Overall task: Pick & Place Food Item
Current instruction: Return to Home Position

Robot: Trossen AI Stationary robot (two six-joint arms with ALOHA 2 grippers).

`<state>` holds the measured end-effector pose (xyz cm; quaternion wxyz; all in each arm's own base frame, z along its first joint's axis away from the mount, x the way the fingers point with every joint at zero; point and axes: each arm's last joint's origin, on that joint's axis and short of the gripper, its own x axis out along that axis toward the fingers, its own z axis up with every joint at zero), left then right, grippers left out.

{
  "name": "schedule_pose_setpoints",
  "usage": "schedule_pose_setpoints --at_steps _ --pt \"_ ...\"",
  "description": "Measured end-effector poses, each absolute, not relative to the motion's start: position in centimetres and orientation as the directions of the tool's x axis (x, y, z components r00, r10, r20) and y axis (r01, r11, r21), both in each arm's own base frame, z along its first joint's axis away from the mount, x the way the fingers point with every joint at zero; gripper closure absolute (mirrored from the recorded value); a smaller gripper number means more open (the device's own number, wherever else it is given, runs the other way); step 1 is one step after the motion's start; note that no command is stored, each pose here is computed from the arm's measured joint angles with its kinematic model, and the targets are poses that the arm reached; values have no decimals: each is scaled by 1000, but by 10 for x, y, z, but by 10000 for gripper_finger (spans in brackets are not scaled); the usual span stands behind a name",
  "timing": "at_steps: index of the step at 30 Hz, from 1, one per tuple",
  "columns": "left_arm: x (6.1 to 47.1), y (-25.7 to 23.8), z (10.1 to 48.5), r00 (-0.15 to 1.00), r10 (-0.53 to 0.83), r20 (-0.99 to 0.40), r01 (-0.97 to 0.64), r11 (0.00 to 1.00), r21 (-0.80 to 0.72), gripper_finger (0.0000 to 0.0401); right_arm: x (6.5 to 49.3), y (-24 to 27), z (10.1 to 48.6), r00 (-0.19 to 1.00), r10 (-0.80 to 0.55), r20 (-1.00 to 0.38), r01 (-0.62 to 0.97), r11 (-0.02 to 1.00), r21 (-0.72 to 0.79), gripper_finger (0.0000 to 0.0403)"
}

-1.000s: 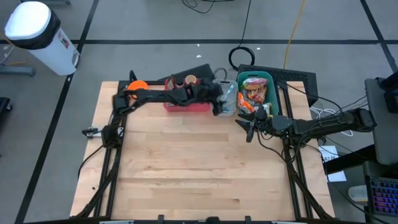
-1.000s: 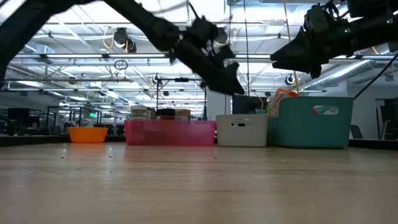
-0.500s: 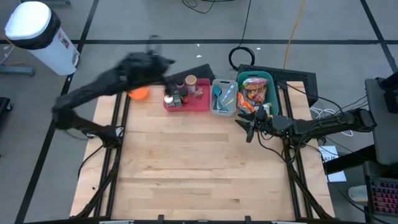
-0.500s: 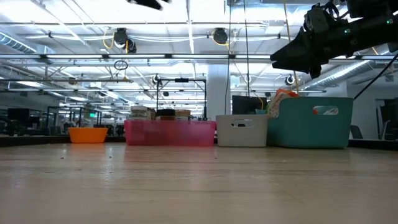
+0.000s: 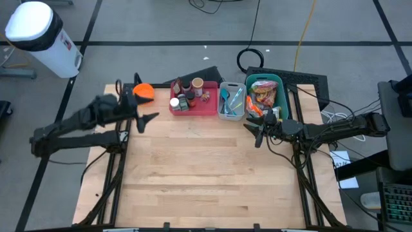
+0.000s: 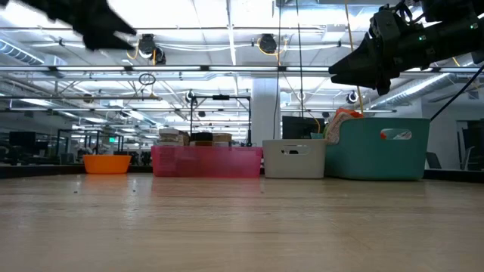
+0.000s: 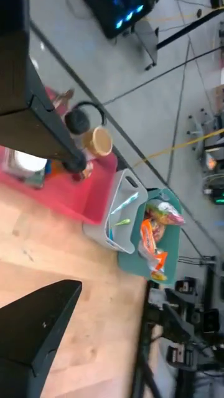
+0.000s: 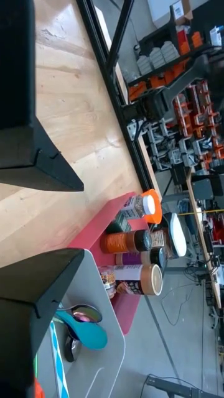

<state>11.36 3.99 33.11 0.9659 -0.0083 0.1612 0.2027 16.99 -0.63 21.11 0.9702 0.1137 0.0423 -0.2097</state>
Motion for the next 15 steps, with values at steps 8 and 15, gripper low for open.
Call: schedule_pose_setpoints --at_steps 8,15 --pt "108 34 223 924 365 -115 -378 918 -123 69 170 -7 210 906 -399 -137 412 908 79 250" --pt "105 28 180 943 330 -38 -332 934 -135 77 163 -8 215 909 -406 -90 410 912 21 250"
